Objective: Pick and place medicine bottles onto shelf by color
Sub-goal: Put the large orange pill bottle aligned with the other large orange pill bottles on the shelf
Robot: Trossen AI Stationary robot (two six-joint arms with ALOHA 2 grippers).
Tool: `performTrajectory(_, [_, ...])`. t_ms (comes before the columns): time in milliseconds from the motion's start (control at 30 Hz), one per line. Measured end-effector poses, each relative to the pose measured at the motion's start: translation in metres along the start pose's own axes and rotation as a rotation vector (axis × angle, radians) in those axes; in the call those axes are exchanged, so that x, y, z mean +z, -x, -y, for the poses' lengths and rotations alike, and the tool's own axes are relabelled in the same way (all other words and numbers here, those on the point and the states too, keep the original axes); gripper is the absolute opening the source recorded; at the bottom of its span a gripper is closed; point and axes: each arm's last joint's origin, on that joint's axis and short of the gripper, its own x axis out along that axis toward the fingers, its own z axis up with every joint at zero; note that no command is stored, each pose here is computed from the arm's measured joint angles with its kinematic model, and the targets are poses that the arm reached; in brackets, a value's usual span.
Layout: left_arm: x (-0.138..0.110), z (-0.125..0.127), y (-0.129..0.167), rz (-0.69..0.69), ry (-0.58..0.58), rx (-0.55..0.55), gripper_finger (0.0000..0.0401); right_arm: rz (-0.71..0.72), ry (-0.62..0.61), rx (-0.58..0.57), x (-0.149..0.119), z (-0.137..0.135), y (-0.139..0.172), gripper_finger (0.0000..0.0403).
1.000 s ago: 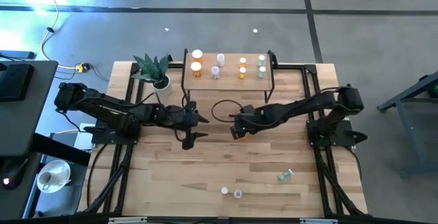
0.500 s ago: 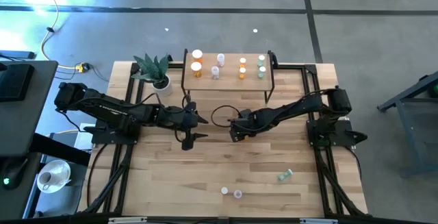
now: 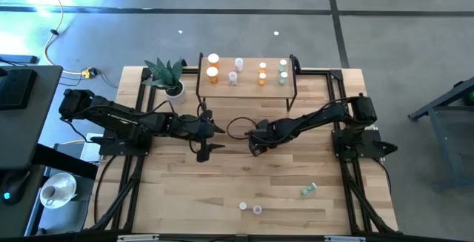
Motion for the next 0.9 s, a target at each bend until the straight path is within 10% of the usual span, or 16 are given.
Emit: performTrajectory(900, [0.011,0.005,0.001,0.1,0.087,-0.142,0.0257,0.329,0.384,0.187,-0.006,0.006,0.104,0.0174])
